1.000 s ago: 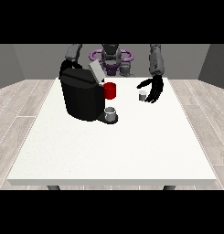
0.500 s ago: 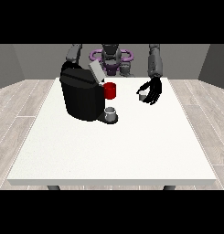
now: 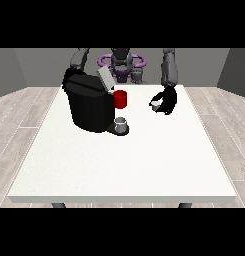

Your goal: Insert the coffee pod into the coffee machine and close the lid

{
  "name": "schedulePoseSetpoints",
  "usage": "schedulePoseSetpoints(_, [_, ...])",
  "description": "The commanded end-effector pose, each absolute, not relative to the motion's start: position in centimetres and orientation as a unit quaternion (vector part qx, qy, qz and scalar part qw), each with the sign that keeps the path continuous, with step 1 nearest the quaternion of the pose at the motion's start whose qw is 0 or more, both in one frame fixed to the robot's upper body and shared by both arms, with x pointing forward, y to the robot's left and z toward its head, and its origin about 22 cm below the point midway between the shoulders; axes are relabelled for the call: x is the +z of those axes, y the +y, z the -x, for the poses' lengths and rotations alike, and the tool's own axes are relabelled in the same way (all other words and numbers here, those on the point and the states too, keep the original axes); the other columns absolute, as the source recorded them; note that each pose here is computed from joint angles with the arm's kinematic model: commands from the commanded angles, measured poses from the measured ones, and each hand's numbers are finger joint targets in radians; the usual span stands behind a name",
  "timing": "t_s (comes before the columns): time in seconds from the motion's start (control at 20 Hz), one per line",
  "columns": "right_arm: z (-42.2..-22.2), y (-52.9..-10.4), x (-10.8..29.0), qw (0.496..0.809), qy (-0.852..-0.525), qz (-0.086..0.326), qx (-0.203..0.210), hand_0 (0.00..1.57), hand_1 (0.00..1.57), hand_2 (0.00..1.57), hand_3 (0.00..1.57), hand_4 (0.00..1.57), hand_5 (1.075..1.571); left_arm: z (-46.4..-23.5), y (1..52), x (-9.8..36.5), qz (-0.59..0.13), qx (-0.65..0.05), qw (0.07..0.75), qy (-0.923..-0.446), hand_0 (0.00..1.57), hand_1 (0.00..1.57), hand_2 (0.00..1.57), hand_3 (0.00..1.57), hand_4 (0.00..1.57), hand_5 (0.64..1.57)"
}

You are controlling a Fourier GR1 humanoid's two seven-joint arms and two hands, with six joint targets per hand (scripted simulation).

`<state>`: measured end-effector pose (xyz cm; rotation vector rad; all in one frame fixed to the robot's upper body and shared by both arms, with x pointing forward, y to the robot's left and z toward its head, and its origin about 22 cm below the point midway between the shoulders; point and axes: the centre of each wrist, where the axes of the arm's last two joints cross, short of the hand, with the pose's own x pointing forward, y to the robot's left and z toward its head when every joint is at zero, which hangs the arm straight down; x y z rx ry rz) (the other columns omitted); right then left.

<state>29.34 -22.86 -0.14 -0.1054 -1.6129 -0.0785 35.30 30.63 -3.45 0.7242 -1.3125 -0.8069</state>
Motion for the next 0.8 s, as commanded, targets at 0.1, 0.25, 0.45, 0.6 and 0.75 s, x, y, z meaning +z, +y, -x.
schedulePoseSetpoints(0.1, [-29.7,-22.4,-0.1,0.700,-0.710,0.058,-0.045,0.00,0.00,0.00,0.00,0.45,1.571,-35.7,30.3,-3.5,-0.319,-0.390,0.645,-0.574,1.23,1.23,1.36,1.31,0.47,1.571])
schedulePoseSetpoints(0.25, [-29.6,-23.2,-1.4,0.717,-0.693,0.060,-0.050,0.00,0.00,0.00,0.00,0.44,1.571,-36.9,28.0,-2.1,-0.271,-0.402,0.636,-0.600,1.42,1.42,1.46,1.42,0.56,1.571])
schedulePoseSetpoints(0.45, [-27.6,-23.1,-4.8,0.732,-0.675,0.071,-0.067,0.00,0.00,0.00,0.00,0.49,1.571,-38.0,27.4,0.3,-0.230,-0.421,0.616,-0.625,1.40,1.40,1.42,1.36,0.60,1.571])
schedulePoseSetpoints(0.6, [-28.9,-23.7,-3.4,0.723,-0.687,0.056,-0.050,0.00,0.00,0.00,0.00,0.51,1.571,-40.1,26.7,3.8,-0.249,-0.411,0.604,-0.636,1.32,1.32,1.38,1.35,0.58,1.571])
schedulePoseSetpoints(0.75, [-29.7,-22.8,-1.7,0.721,-0.690,0.052,-0.035,0.00,0.00,0.00,0.00,0.46,1.571,-40.3,28.6,4.9,-0.252,-0.411,0.590,-0.647,1.26,1.26,1.32,1.30,0.53,1.571])
